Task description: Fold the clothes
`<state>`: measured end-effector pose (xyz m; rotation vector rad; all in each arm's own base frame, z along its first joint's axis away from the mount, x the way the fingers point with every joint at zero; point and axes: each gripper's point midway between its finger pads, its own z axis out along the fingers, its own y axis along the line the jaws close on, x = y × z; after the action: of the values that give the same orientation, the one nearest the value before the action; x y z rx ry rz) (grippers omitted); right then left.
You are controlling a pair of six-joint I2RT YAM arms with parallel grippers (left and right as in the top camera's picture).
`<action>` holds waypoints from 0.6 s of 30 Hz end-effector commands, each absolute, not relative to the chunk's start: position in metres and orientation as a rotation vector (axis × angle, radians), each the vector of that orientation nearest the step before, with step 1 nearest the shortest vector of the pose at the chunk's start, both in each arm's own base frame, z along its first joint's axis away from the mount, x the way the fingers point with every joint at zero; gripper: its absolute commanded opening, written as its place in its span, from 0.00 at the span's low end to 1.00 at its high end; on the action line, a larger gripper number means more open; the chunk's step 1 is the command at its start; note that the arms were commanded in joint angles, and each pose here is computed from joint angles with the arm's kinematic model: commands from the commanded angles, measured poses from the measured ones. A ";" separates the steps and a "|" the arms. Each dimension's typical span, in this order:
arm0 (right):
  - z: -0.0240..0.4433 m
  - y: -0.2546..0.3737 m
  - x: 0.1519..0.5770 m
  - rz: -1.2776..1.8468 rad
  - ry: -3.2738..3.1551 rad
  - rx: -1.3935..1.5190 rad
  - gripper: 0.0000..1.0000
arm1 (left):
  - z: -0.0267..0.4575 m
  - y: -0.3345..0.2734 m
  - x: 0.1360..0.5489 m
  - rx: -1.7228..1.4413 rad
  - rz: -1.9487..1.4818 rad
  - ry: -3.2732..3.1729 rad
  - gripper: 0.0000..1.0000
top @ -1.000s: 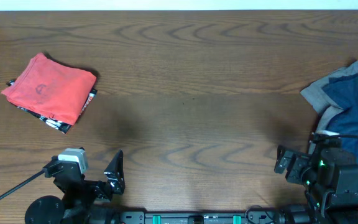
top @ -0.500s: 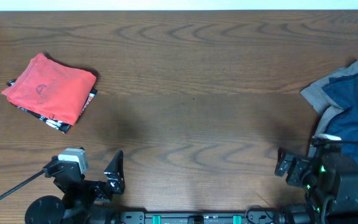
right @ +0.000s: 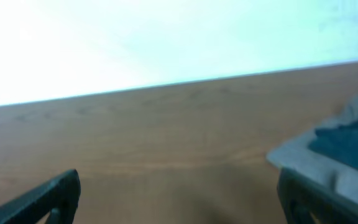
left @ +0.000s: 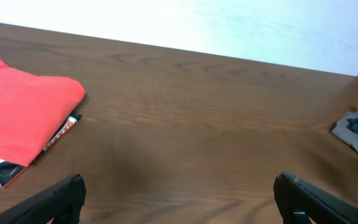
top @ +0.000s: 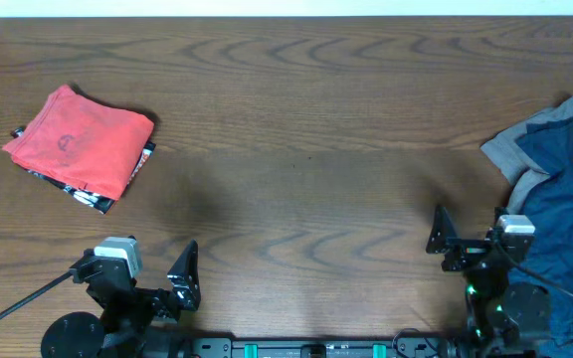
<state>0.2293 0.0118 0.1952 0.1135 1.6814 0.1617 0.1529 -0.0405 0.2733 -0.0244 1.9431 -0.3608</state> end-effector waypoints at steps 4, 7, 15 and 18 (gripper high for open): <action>0.169 0.015 0.245 0.139 1.614 0.061 0.99 | 0.273 -0.039 0.153 -0.033 -0.353 1.939 0.98; 0.157 0.019 0.245 0.149 1.645 0.039 0.99 | 0.273 -0.039 0.153 -0.033 -0.353 1.939 0.98; 0.157 0.019 0.245 0.150 1.646 0.038 0.99 | 0.273 -0.039 0.153 -0.033 -0.353 1.939 0.98; 0.157 0.019 0.246 0.150 1.646 0.039 0.99 | 0.273 -0.039 0.153 -0.033 -0.353 1.939 0.98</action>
<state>0.2457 0.0177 0.1577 0.0594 1.6474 0.1562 0.1528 -0.0406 0.2729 -0.0242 1.9442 -0.3611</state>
